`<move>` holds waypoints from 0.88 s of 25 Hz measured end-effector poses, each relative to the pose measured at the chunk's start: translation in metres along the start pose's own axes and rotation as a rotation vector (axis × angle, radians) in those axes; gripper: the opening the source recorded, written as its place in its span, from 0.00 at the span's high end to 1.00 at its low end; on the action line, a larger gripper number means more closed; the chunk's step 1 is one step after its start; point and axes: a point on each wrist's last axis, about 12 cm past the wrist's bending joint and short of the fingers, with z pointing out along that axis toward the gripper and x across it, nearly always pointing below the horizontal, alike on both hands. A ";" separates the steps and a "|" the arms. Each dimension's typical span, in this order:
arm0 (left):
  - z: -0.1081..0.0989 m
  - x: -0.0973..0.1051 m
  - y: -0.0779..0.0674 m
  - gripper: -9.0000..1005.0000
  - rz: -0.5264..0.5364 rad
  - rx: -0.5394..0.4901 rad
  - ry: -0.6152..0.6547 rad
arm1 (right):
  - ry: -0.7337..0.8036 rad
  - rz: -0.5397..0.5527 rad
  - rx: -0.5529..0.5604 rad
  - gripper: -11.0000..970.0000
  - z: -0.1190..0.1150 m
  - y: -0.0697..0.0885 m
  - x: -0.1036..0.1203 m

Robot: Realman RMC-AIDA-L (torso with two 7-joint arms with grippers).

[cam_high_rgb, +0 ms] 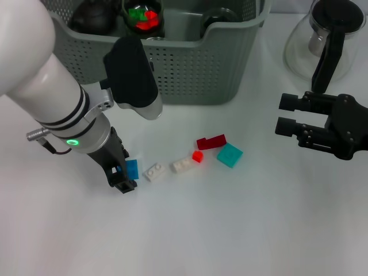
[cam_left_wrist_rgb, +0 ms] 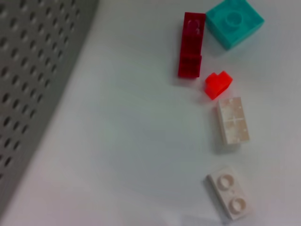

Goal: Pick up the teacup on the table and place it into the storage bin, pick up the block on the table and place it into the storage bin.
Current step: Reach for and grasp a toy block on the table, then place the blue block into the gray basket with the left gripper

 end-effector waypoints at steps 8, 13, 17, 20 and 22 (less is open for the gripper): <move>0.002 -0.002 -0.002 0.34 0.014 -0.002 0.005 | -0.001 0.001 0.001 0.36 -0.001 0.001 0.001; 0.003 -0.001 -0.002 0.38 0.003 -0.010 0.018 | -0.001 0.001 0.001 0.36 -0.001 0.001 0.001; 0.003 0.000 0.000 0.50 -0.005 -0.026 0.027 | -0.001 0.000 0.001 0.36 -0.001 0.001 0.001; 0.003 0.001 0.001 0.55 -0.004 -0.033 0.033 | -0.001 0.000 -0.002 0.36 -0.001 0.001 0.001; 0.001 0.001 0.000 0.58 -0.007 -0.026 0.031 | -0.002 0.000 -0.002 0.36 -0.001 0.001 0.001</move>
